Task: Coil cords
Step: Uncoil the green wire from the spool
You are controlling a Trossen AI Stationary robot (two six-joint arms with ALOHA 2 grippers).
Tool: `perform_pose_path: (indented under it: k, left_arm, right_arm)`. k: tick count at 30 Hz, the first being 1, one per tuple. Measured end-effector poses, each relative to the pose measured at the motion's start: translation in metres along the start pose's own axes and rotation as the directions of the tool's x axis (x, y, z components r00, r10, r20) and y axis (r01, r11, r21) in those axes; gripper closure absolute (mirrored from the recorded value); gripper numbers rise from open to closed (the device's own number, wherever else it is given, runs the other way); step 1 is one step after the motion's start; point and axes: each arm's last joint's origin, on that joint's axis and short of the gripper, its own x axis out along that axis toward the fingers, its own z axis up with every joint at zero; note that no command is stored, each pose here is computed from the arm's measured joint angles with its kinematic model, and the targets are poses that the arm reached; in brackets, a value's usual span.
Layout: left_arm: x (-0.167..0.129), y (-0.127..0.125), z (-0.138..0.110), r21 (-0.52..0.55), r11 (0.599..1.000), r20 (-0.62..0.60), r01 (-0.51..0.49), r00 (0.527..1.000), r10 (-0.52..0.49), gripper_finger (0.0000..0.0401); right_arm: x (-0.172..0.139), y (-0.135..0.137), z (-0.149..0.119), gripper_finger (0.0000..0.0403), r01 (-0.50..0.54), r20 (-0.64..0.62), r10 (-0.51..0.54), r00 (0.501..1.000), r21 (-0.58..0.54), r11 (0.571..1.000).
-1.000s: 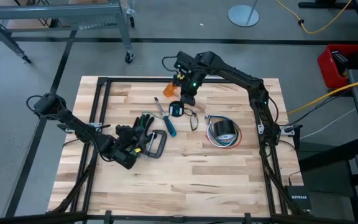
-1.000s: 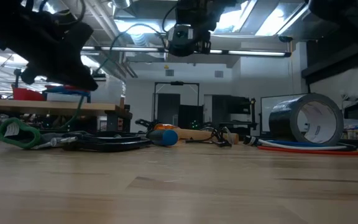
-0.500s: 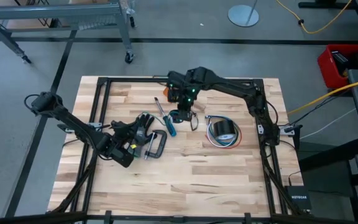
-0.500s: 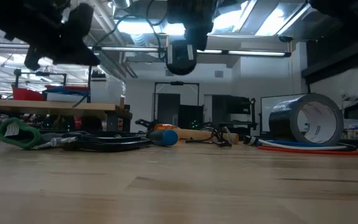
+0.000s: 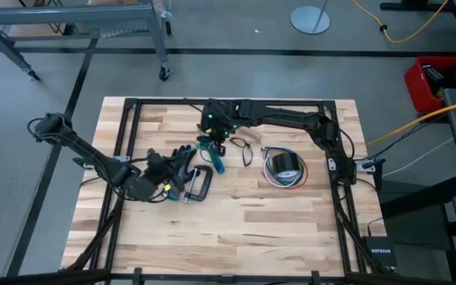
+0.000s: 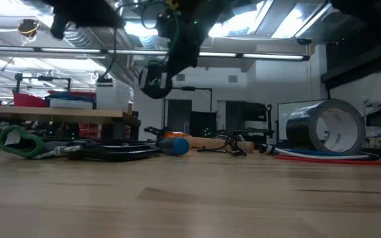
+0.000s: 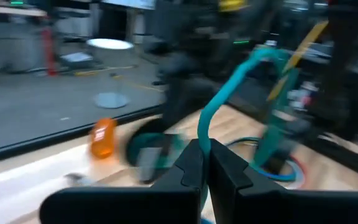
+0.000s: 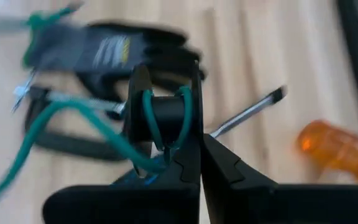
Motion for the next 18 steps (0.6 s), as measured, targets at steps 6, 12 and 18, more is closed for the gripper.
perform_pose_path:
  k: [6,12,18]
  left_arm:
    - [0.000,-0.008,0.006,0.005,0.988,-0.033,0.154,0.988,-0.154,0.0401]
    - [0.002,-0.016,-0.008,-0.020,0.968,-0.114,0.251,0.961,-0.252,0.0401]
    - [0.005,-0.021,-0.033,-0.054,0.973,-0.197,0.225,0.953,-0.231,0.0401]
  right_arm:
    - [0.000,-0.018,0.015,0.0402,0.048,0.189,-0.055,0.981,0.039,0.998]
    - [-0.010,-0.049,0.021,0.0402,0.073,0.293,-0.102,0.951,0.109,0.991]
    - [-0.027,-0.077,0.020,0.0402,-0.012,0.325,-0.030,0.945,0.126,0.992]
